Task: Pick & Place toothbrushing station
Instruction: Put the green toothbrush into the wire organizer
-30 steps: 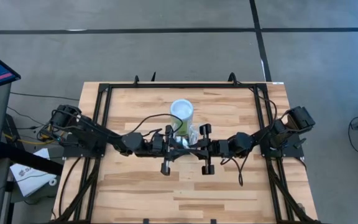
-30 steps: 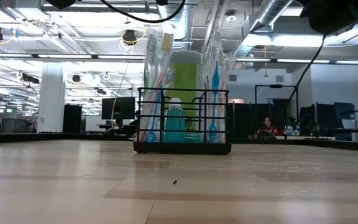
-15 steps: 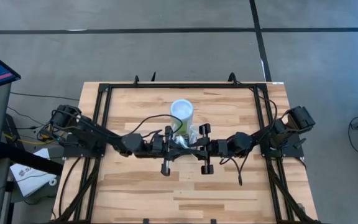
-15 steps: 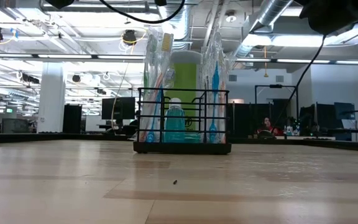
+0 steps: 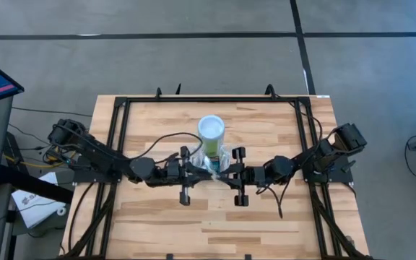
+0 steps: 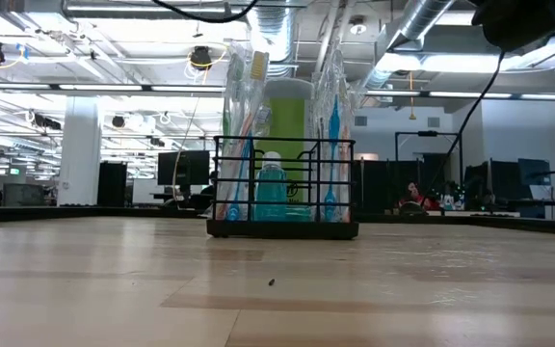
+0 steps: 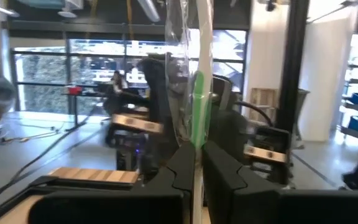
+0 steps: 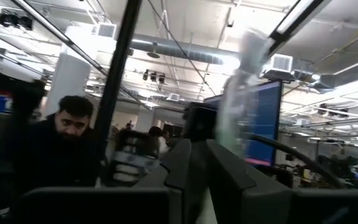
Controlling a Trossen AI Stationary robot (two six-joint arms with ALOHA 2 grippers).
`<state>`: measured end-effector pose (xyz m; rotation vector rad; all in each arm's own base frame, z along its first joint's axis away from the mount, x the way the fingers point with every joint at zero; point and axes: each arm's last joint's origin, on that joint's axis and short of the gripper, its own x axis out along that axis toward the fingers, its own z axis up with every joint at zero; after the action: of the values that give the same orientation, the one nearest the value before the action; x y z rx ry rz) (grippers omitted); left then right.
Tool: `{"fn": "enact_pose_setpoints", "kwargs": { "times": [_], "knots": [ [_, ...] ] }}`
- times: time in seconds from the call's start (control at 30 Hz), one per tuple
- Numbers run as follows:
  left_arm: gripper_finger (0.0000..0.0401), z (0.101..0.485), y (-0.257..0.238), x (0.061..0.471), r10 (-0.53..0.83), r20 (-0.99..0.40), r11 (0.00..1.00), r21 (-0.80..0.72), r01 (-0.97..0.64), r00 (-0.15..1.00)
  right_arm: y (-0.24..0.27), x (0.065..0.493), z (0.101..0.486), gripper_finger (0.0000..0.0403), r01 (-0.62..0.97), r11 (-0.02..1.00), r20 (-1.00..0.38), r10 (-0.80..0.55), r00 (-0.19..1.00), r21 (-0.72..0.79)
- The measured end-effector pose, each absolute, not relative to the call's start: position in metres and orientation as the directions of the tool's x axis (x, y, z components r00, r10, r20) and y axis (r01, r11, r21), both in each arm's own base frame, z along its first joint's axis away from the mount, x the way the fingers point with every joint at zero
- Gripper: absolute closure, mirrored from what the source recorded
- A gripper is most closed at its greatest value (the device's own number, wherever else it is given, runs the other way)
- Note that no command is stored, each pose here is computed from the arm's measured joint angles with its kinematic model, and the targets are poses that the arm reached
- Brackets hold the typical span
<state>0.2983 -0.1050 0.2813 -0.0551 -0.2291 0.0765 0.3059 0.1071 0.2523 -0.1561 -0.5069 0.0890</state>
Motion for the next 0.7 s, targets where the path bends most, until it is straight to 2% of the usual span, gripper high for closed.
{"fn": "enact_pose_setpoints", "kwargs": {
  "times": [0.3, 0.7],
  "knots": [
    [0.0397, 0.275, -0.100, 0.259, 0.154, 0.210, 0.987, -0.088, -0.138, 0.966, 0.111, 0.304, 0.252, 0.0375, -0.057, 0.984, 0.479, 0.133, 0.868, -0.170],
    [0.0397, 0.258, -0.096, 0.228, 0.204, 0.174, 0.977, -0.092, -0.190, 0.963, 0.111, 0.305, 0.252, 0.0386, -0.056, 0.984, 0.474, 0.131, 0.871, -0.170]
  ]
}}
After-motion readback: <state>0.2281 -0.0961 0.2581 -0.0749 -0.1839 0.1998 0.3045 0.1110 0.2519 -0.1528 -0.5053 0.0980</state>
